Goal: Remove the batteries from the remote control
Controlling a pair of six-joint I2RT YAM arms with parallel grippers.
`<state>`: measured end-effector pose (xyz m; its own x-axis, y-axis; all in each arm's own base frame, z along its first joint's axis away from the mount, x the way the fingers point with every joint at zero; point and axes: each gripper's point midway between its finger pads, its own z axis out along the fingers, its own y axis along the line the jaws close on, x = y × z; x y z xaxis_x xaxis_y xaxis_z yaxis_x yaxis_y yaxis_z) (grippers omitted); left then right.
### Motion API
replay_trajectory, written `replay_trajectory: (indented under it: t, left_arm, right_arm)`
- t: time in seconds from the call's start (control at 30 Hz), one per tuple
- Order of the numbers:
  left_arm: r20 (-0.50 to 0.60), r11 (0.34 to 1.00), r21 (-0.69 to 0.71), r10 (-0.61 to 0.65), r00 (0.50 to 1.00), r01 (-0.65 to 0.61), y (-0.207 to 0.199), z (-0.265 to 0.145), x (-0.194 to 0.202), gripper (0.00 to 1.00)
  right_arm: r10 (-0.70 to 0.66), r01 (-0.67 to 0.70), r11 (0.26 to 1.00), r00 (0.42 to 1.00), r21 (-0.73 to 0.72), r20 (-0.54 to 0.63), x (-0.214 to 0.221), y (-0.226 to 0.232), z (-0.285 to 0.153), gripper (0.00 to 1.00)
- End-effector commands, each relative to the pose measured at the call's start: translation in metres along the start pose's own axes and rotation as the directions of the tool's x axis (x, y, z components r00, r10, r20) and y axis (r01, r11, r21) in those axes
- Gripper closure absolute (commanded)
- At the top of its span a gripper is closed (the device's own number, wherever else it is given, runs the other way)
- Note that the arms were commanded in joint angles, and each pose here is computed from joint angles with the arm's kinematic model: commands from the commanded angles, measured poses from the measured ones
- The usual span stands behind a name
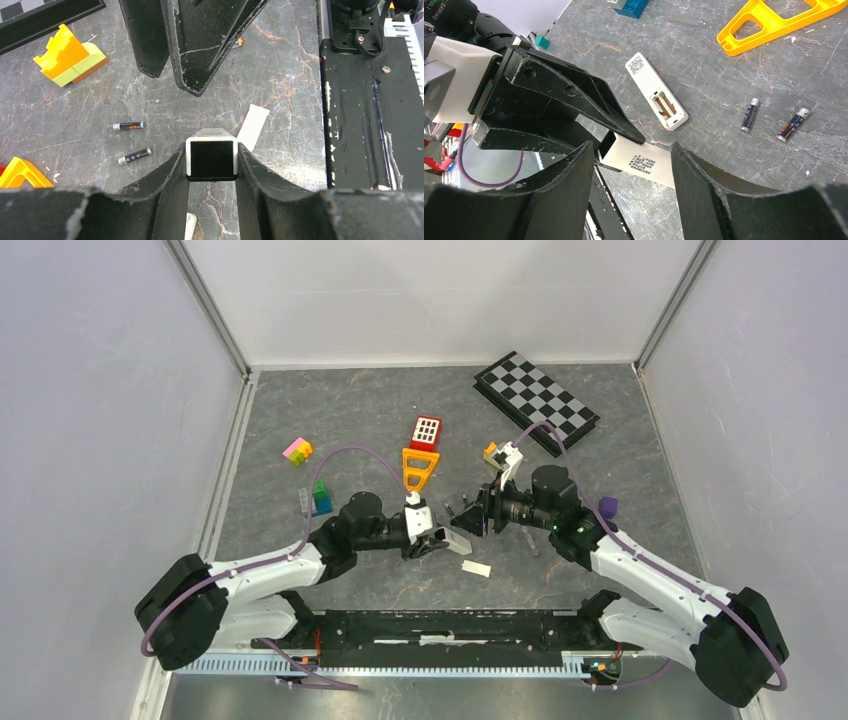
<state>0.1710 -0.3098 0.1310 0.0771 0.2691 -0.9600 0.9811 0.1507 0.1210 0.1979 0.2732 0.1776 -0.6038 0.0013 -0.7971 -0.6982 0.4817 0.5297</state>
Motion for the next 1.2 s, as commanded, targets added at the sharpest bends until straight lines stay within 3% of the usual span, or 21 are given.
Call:
replay_trajectory:
  t: [0.0, 0.4, 0.87, 1.17]
  left_arm:
    - [-0.055, 0.998, -0.045, -0.035, 0.998, 0.033, 0.001, -0.005, 0.021, 0.98]
    - [-0.080, 0.999, -0.043, -0.032, 0.996, 0.029, -0.001, -0.006, 0.030, 0.98]
    - [-0.048, 0.999, -0.042, -0.016, 0.999, 0.014, 0.001, -0.006, 0.019, 0.98]
    - [-0.042, 0.998, -0.069, -0.004, 0.999, 0.001, 0.003, -0.011, 0.017, 0.98]
  right_arm:
    - [-0.003, 0.003, 1.000, 1.000, -0.024, 0.001, -0.002, 0.005, 0.001, 0.37]
    - [-0.017, 0.013, 0.998, 0.998, -0.064, -0.057, 0.009, 0.018, 0.014, 0.34]
    - [0.012, -0.002, 0.997, 0.992, 0.082, -0.127, 0.038, -0.003, 0.041, 0.33]
    - [-0.005, 0.048, 0.974, 0.982, 0.221, -0.190, 0.062, -0.035, 0.033, 0.55]
